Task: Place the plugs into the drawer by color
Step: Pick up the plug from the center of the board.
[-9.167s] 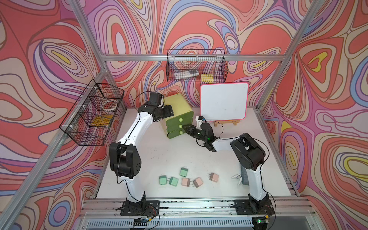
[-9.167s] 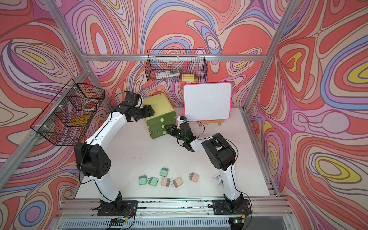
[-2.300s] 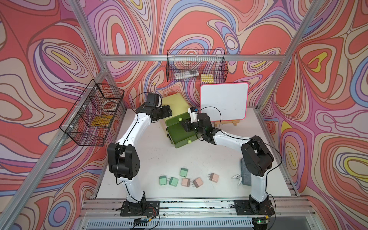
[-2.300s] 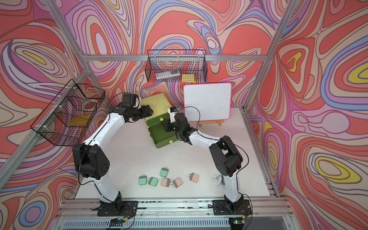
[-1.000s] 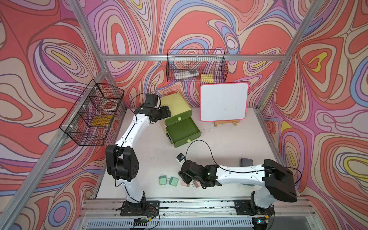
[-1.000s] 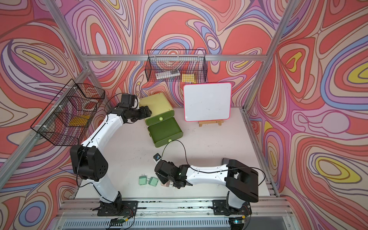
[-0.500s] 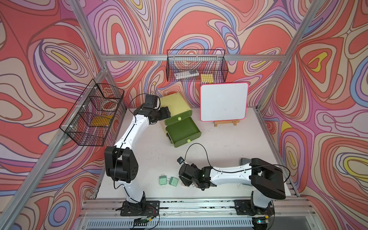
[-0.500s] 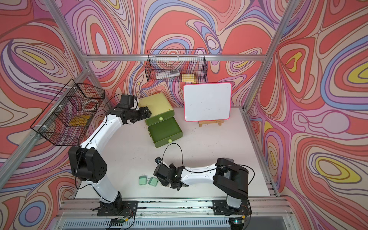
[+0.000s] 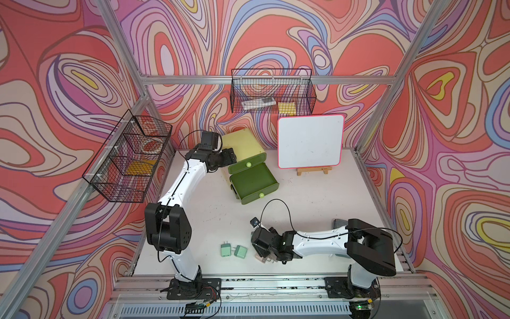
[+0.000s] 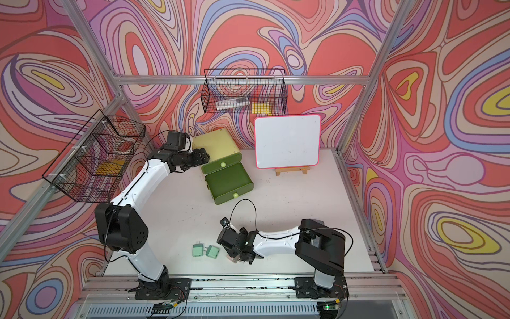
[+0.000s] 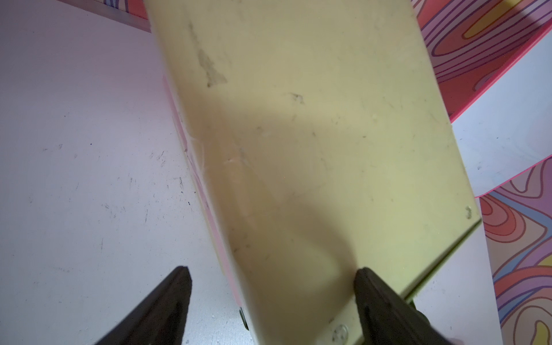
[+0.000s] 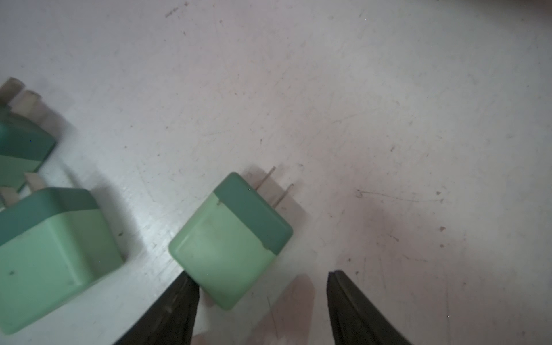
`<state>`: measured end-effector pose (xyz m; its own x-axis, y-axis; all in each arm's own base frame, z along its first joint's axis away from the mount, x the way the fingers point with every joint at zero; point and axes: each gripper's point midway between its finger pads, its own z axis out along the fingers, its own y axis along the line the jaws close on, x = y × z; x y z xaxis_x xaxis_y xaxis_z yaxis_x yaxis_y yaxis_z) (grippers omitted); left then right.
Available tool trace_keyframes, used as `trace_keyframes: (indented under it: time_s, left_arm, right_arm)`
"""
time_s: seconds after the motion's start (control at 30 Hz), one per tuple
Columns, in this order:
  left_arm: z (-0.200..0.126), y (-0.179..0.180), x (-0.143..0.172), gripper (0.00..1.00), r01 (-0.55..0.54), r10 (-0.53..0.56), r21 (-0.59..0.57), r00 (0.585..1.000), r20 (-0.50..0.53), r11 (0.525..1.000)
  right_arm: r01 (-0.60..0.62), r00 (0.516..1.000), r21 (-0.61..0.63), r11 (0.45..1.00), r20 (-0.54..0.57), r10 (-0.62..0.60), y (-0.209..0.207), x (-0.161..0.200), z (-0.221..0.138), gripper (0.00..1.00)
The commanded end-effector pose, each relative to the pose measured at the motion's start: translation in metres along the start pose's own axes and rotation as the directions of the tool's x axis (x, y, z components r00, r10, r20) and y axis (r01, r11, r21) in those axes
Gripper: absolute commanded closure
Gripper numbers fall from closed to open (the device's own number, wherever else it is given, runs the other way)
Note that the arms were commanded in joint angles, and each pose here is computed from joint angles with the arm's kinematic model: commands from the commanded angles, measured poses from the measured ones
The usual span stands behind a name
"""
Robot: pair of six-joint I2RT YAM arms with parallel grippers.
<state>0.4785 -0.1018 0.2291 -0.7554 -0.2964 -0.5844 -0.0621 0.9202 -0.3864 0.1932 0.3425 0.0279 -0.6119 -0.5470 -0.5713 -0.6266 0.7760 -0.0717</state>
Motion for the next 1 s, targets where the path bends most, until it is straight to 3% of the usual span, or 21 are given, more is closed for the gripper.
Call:
trace_keyframes:
  time_s: [0.0,0.23,0.4,0.83,0.97]
  left_arm:
    - [0.002,0.014,0.024,0.15,-0.001,-0.003,-0.055,0.997,-0.08,0.999]
    - [0.004,0.015,0.026,0.15,-0.002,-0.003,-0.061,0.997,-0.083,0.998]
    - [0.005,0.016,0.025,0.15,-0.003,-0.002,-0.063,0.997,-0.083,0.998]
    - [0.005,0.017,0.027,0.15,-0.007,0.001,-0.066,0.996,-0.089,0.998]
    - [0.005,0.017,0.027,0.15,-0.009,0.003,-0.068,0.996,-0.09,0.998]
  right_arm:
    - [-0.027,1.0,0.039,0.999,0.001,0.027,-0.018,0.001,-0.004,0.31]
    - [-0.071,0.997,0.058,0.996,0.017,0.07,-0.04,-0.006,-0.015,0.33]
    - [-0.134,0.988,-0.057,0.989,0.071,0.138,-0.018,-0.03,-0.032,0.33]
    - [-0.09,0.996,-0.036,0.995,0.006,0.091,0.009,-0.032,0.009,0.31]
    - [-0.068,0.998,-0.015,0.998,-0.012,0.068,0.01,-0.029,0.02,0.34]
